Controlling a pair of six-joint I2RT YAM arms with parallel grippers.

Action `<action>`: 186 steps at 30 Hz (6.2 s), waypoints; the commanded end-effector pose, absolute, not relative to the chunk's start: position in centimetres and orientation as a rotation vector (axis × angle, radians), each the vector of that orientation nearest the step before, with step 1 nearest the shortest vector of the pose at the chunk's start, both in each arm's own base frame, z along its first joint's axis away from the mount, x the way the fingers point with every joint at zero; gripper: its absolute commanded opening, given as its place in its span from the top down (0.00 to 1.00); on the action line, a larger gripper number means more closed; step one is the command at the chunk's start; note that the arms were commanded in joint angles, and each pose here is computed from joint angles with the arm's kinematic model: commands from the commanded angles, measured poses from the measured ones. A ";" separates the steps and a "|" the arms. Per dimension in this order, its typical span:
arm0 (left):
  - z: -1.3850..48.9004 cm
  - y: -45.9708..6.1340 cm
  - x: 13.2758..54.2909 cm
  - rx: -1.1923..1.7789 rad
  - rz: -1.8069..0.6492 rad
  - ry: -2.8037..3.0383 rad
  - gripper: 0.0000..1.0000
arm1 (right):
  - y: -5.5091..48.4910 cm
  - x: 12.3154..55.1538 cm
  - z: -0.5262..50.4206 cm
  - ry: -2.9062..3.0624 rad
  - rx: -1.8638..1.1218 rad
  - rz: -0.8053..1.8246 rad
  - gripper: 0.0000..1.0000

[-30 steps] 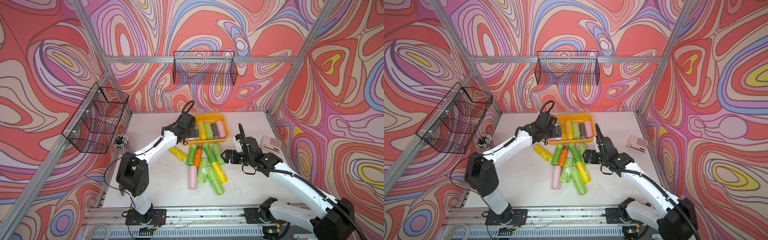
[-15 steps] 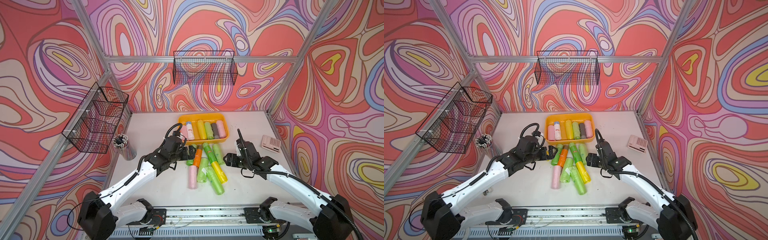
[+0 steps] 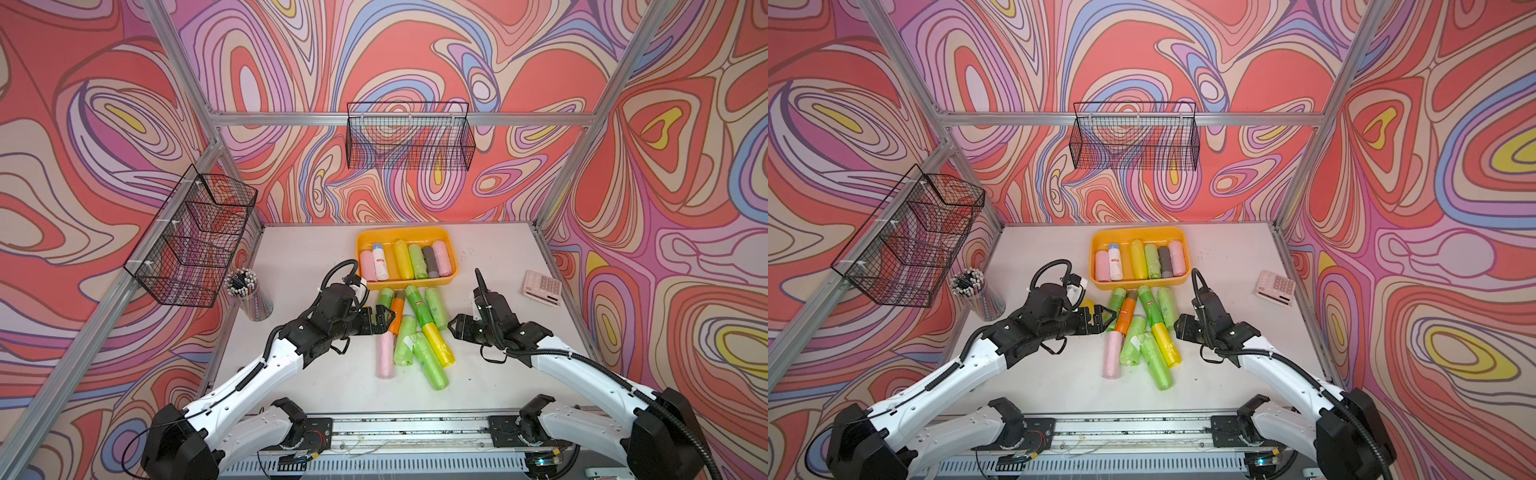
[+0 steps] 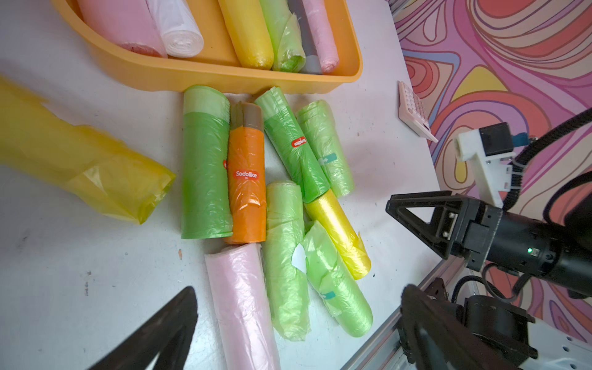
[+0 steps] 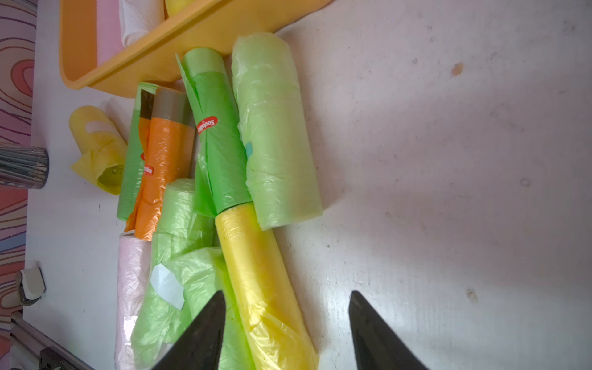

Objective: Put the roll of trash bags into the storage box
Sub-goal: Pick up the roll of trash bags from the center of the board, then place the roll of trash bags in the storage box.

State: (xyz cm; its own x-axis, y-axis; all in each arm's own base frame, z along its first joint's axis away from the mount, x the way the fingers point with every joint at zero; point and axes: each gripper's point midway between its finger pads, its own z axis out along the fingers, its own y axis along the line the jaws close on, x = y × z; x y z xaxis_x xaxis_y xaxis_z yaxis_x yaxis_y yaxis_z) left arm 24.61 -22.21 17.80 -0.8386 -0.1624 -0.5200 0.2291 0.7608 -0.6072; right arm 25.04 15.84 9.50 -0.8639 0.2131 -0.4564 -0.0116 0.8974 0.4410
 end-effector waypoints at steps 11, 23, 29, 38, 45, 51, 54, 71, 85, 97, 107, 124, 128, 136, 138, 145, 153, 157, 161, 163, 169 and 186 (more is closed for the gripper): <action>18.6 -23.8 24.3 0.025 -1.080 2.333 0.00 | 17.6 23.8 7.7 2.579 0.126 0.725 0.40; 19.2 -25.5 23.6 0.087 -1.082 2.317 0.00 | 19.6 22.6 6.7 2.585 0.097 0.686 0.40; 18.9 -25.6 23.6 0.091 -1.059 2.322 0.00 | 19.9 22.5 5.4 2.611 0.103 0.642 0.40; 17.4 -26.2 23.6 0.108 -1.027 2.367 0.00 | 19.8 22.7 3.7 2.639 0.107 0.519 0.42; 16.7 -25.4 23.2 0.101 -0.991 2.377 0.00 | 19.6 22.8 2.9 2.640 0.131 0.482 0.42; 16.4 -25.6 23.2 0.106 -0.991 2.385 0.00 | 19.4 23.1 2.8 2.641 0.129 0.430 0.42; 16.4 -25.6 23.2 0.110 -0.993 2.387 0.00 | 19.5 23.2 2.6 2.646 0.123 0.420 0.42; 16.2 -25.9 22.9 0.117 -1.024 2.389 0.00 | 19.8 23.3 1.1 2.682 0.086 0.304 0.48; 16.2 -26.5 22.8 0.129 -1.059 2.393 0.00 | 19.6 23.8 3.4 2.638 0.097 0.312 0.61; 16.3 -26.8 22.9 0.134 -1.070 2.397 0.00 | 20.4 23.8 6.6 2.566 0.135 0.453 0.64; 16.8 -26.8 22.9 0.140 -1.065 2.394 0.00 | 21.5 24.4 8.9 2.514 0.160 0.552 0.65; 17.6 -22.4 22.4 -0.035 -0.918 2.369 0.00 | 23.7 26.6 13.8 2.433 0.141 0.611 0.67; 19.1 -21.8 22.5 -0.063 -0.915 2.333 0.00 | 24.7 27.8 15.6 2.414 0.099 0.599 0.67; 20.2 -20.5 23.5 -0.062 -0.782 2.313 0.00 | 26.7 31.1 18.8 2.362 0.012 0.524 0.74; 20.5 -20.4 23.9 -0.067 -0.763 2.303 0.00 | 27.6 31.9 19.4 2.356 -0.025 0.507 0.74; 21.7 -19.7 24.2 -0.074 -0.714 2.286 0.00 | 30.2 34.2 19.7 2.366 -0.123 0.467 0.74; 22.7 -18.7 23.7 -0.079 -0.684 2.279 0.00 | 33.3 36.6 18.5 2.354 -0.149 0.552 0.74; 22.8 -18.2 23.6 -0.084 -0.666 2.270 0.00 | 34.5 38.0 17.1 2.369 -0.179 0.577 0.74; 22.7 -17.6 23.5 -0.101 -0.645 2.264 0.00 | 35.1 39.7 16.0 2.385 -0.185 0.618 0.75; 22.4 -17.4 23.3 -0.122 -0.656 2.267 0.00 | 35.2 40.5 15.6 2.390 -0.186 0.638 0.75; 21.1 -17.0 22.7 -0.180 -0.683 2.278 0.00 | 34.9 42.7 15.8 2.365 -0.161 0.685 0.76; 22.4 -17.5 24.2 -0.125 -0.608 2.272 0.00 | 35.6 49.1 16.7 2.278 -0.095 0.701 0.78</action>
